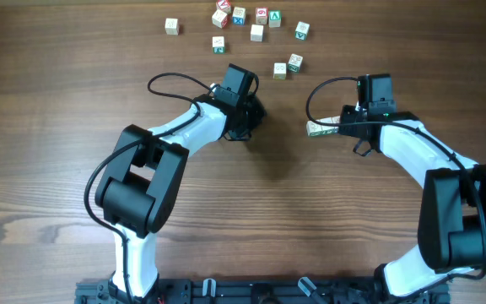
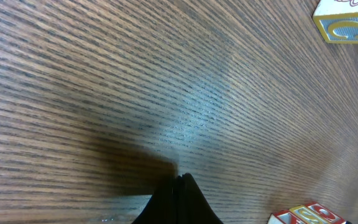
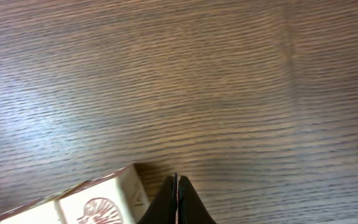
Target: Form a horizontal line
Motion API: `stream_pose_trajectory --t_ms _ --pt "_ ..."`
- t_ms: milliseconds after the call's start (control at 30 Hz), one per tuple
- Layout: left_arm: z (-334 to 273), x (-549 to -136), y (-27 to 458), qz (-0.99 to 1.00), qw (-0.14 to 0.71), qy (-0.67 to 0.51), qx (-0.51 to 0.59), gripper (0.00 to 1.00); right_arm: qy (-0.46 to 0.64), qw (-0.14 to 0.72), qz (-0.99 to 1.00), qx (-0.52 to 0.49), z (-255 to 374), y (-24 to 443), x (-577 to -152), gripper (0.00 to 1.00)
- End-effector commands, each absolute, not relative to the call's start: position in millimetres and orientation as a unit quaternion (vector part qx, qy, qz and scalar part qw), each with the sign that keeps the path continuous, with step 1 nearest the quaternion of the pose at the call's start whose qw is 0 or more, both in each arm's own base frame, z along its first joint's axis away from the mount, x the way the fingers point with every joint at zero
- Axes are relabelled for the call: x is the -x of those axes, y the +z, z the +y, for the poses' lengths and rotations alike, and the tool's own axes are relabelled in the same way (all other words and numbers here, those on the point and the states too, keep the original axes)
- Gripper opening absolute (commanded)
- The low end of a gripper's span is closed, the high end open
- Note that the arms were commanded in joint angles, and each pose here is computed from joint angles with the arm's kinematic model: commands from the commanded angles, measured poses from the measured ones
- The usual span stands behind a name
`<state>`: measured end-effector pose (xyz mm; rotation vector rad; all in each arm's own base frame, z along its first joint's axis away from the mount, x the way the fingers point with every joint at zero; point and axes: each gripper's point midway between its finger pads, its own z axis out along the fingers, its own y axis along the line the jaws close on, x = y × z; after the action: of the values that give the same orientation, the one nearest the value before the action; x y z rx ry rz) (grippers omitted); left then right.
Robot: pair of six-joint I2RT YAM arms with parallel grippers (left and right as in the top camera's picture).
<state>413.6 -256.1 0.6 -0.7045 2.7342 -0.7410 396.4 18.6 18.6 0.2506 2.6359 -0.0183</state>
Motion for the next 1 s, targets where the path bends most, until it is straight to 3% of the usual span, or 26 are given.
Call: stream_pose_trajectory --t_ms 0,967 --pt "-242.6 -404.8 -24.9 0.937 0.101 -0.215 0.254 0.04 0.023 0.230 0.970 -0.076 30.1 10.2 -392.4 0.04" --pt "-243.0 -405.4 -24.5 0.937 0.102 -0.217 0.254 0.04 0.040 0.211 0.974 -0.073 35.7 6.5 -384.4 0.04"
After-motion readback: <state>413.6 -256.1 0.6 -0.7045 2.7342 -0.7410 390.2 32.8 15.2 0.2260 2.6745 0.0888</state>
